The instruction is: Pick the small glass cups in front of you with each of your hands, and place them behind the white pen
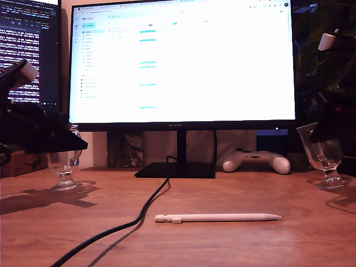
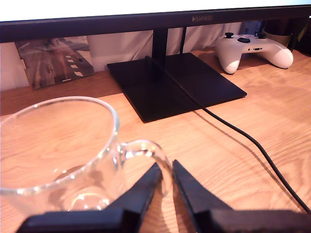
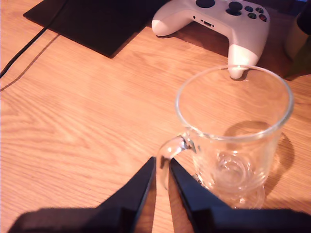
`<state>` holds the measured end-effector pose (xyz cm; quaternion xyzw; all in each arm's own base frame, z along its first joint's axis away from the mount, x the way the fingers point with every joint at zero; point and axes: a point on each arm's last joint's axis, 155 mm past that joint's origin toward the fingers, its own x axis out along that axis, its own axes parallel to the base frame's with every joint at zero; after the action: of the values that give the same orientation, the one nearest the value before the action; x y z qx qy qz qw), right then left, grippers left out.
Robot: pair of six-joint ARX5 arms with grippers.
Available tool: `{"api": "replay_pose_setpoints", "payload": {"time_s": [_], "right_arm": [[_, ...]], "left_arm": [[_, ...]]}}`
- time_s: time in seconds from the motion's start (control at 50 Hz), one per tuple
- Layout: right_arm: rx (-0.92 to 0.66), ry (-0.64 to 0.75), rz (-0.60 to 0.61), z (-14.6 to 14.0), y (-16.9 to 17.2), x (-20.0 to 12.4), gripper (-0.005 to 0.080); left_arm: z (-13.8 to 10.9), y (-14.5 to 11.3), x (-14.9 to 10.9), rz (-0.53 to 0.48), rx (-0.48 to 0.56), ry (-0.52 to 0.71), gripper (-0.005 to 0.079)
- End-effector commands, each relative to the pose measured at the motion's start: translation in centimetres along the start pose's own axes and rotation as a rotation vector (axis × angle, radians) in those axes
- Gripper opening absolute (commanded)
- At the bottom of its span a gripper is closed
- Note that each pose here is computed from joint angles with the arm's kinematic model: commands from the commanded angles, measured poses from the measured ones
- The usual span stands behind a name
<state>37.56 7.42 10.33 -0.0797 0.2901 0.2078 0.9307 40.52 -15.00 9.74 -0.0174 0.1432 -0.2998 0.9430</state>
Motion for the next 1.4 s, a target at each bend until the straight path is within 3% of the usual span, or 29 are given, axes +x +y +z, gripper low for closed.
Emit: {"api": "replay_pose_setpoints", "payload": {"time_s": [0.0,0.2,0.54,0.8,1.38], "right_arm": [[-0.008,-0.024,0.007,0.9,0.0,0.2,-0.0013],[-0.020,-0.044,0.036,1.5,0.8,0.2,-0.0013],[-0.022,-0.079,0.083,3.1,2.3,0.3,-0.0013],[-0.024,-0.124,0.166,5.2,4.1,-0.2,-0.0013],[-0.087,-0.149,0.488,6.1,12.6,-2.1,-0.0013]], "left_arm": [[-0.9,-0.2,0.1,-0.004,-0.012,0.022,-0.0017],[-0.1,-0.3,0.1,-0.010,0.009,-0.011,-0.0019],[1.0,-2.0,-0.2,-0.097,0.024,-0.039,-0.0019],[3.2,-4.0,-1.0,-0.181,0.057,-0.090,-0.0019],[5.9,-13.7,-1.9,-0.528,0.070,-0.128,-0.0019]]}}
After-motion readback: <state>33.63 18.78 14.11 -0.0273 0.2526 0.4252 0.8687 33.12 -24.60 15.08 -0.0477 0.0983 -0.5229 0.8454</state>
